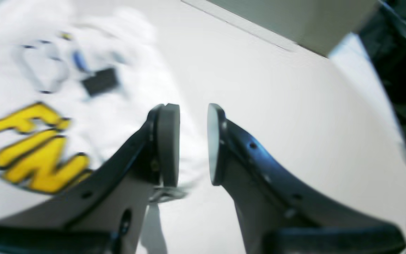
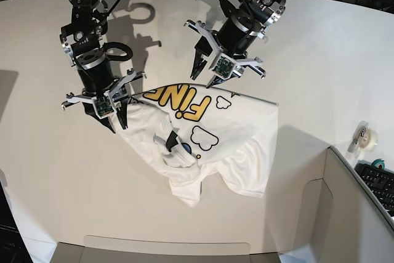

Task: Layout the t-shirt on the table in an organized manner, then fold the t-shirt properly
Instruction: 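Move both grippers down toward the crumpled white t-shirt, then grasp the shirt fabric with both grippers near the printed lettering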

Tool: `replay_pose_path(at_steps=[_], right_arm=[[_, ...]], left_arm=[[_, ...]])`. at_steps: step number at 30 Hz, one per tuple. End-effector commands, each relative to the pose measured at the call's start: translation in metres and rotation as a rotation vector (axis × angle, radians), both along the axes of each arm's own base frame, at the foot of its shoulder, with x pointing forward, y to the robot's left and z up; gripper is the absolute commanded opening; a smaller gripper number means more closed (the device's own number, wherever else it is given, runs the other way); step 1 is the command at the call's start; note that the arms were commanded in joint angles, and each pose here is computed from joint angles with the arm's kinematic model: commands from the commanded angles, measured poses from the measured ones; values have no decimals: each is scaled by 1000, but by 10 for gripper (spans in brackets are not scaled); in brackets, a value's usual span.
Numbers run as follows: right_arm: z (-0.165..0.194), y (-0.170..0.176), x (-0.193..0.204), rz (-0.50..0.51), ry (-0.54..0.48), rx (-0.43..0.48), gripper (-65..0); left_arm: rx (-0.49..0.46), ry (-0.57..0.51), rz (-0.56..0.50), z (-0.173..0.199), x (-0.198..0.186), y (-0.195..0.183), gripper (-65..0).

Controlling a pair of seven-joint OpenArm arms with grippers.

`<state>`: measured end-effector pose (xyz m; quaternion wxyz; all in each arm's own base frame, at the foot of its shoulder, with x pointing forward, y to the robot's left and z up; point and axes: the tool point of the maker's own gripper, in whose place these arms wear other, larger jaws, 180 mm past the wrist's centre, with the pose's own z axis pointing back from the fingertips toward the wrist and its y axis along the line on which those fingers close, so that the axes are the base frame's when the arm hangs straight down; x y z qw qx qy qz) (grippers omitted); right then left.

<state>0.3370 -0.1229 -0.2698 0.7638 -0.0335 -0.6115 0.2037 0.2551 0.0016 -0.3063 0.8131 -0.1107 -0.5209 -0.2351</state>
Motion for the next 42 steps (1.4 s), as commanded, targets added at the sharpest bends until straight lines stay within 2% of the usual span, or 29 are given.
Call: replay_pose_path(at_steps=[1,5,8,11,14,21,29,36,42], right_arm=[[7,1,3,16,-28,-2,-508],[-15,-1,3,12,30,1,-496],[-24,-2,2,10,54,5,-421],[-24,-2,2,13,55,4,-314],[-24,-7,5,15,54,-20,-263],[-31,-13,33,69,68,-93,-267],[-50,29,34,232,127,-109,-267],[-80,29,27,236,208,-103,-267],[-86,23,41,221,225,-101,-267]], left_arm=[[-21,-45,6,13,5,0,-453],[-20,-42,6,12,5,0,-452],[-10,-49,37,12,11,11,-452],[-1,-51,66,12,14,21,-451],[0,-52,69,12,14,22,-451],[-2,-51,66,12,14,21,-451],[-3,-51,66,12,13,21,-451],[-2,-51,69,12,14,22,-451],[-3,-51,66,12,13,21,-451]])
